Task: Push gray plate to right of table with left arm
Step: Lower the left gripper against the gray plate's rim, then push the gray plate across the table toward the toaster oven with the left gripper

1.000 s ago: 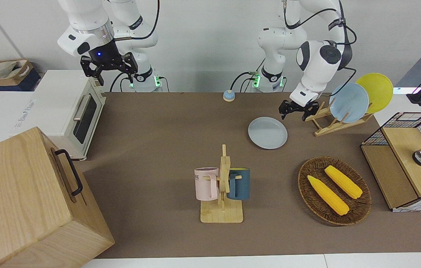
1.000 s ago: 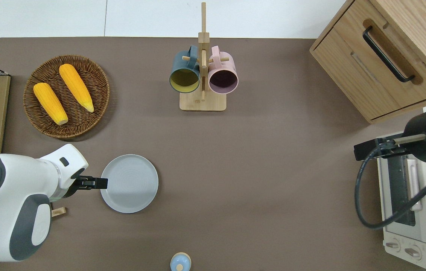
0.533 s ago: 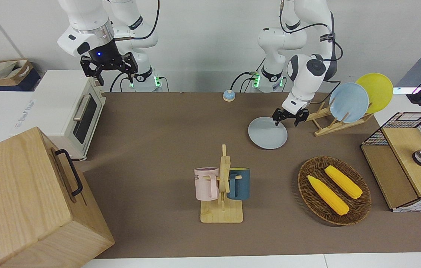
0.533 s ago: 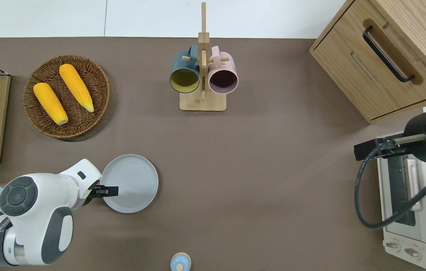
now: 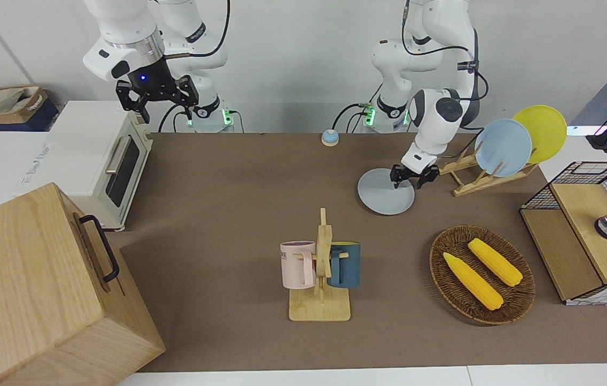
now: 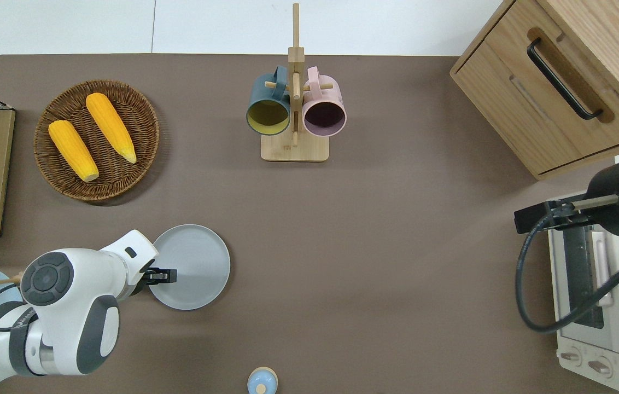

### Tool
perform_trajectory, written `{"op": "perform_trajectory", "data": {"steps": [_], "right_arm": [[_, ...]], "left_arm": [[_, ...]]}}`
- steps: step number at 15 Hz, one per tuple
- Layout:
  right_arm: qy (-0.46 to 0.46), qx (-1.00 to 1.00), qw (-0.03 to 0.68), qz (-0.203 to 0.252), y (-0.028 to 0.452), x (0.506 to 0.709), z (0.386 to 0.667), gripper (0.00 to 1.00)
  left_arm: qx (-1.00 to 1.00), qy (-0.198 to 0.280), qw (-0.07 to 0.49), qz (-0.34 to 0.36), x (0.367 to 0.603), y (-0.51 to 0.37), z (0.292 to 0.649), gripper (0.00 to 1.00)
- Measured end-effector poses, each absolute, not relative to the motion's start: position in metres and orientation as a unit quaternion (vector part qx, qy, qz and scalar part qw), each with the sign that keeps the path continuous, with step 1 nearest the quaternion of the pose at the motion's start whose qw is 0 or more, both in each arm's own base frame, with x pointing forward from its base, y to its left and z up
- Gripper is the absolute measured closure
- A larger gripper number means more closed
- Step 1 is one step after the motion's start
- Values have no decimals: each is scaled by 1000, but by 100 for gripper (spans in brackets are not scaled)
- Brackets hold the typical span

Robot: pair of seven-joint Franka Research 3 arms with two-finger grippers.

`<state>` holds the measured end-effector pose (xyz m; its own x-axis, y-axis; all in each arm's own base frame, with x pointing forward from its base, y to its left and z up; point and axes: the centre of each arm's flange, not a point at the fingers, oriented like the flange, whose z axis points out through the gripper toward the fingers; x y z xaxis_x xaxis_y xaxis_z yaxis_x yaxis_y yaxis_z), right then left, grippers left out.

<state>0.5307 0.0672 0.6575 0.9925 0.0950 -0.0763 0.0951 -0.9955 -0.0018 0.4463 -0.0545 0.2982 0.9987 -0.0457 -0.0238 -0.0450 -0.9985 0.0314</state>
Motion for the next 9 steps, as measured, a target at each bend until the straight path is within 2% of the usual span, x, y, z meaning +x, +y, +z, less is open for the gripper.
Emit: {"op": "perform_trajectory", "data": {"steps": [3, 5, 9], "right_arm": [[48, 998, 1, -38, 67, 531, 657, 1], [48, 998, 1, -38, 67, 531, 657, 1], [48, 998, 1, -38, 67, 531, 657, 1]], "left_arm": [[1000, -21, 16, -12, 447, -54, 298, 73], [1000, -19, 18, -8, 448, -54, 301, 91], [1000, -18, 19, -6, 449, -54, 302, 93]]}}
